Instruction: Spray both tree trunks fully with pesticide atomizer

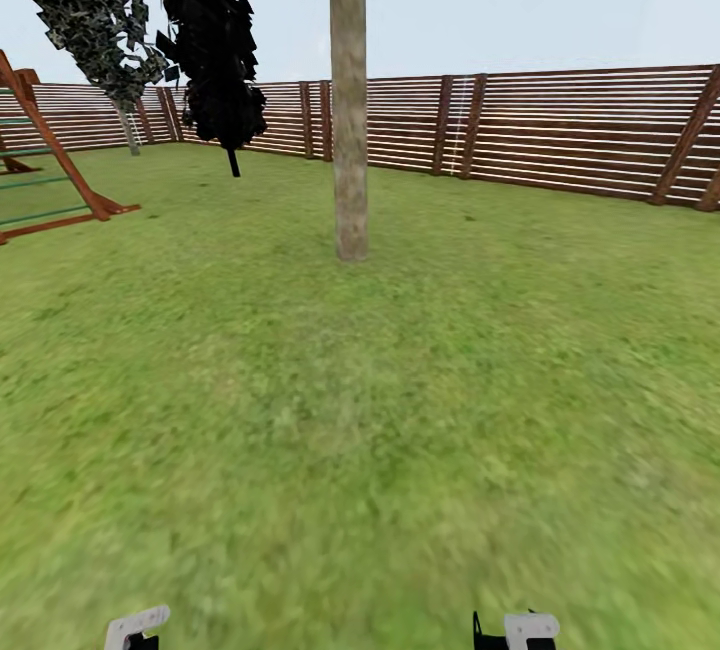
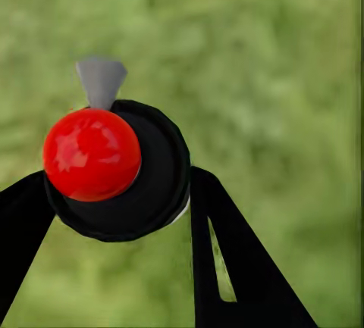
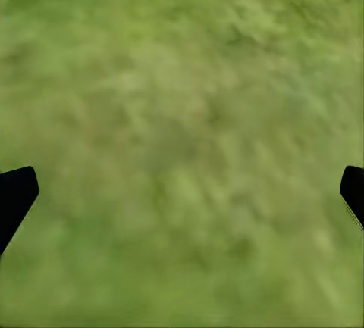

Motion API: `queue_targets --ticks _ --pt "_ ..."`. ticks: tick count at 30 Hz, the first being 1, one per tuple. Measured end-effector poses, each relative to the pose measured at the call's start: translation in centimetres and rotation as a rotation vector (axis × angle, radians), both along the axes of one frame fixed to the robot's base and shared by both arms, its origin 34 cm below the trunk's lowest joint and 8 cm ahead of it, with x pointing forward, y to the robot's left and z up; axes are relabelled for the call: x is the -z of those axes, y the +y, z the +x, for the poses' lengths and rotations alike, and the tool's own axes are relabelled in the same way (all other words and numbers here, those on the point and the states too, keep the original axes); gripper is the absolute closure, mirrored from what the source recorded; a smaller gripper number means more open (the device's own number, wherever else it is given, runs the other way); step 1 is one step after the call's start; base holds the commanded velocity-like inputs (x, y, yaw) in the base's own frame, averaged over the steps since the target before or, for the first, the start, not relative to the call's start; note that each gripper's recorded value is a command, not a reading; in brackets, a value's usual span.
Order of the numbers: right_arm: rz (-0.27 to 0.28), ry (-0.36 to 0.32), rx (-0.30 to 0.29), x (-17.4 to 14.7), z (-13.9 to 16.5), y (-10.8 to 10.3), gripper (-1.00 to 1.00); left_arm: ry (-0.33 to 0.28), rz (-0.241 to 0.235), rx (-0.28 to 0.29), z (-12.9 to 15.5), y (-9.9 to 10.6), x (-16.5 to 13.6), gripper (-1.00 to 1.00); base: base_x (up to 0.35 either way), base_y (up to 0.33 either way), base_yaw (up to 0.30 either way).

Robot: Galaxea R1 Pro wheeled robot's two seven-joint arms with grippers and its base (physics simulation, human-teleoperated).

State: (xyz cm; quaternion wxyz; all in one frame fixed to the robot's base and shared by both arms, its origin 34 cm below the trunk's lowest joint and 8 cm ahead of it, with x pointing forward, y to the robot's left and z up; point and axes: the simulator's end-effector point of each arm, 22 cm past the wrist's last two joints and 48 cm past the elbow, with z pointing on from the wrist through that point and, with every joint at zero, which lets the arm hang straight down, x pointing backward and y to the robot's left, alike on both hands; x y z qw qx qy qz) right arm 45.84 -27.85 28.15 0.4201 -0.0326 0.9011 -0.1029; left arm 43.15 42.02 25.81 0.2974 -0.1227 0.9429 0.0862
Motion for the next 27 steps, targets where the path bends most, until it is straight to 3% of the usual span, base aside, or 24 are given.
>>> queue_targets --ticks 27 --pt "-0.001 0.0 0.001 0.0 -0.01 -0.04 -1.0 0.0 0.001 -0.001 -0.01 0.09 -0.02 1.0 0.339 0.0 0.022"
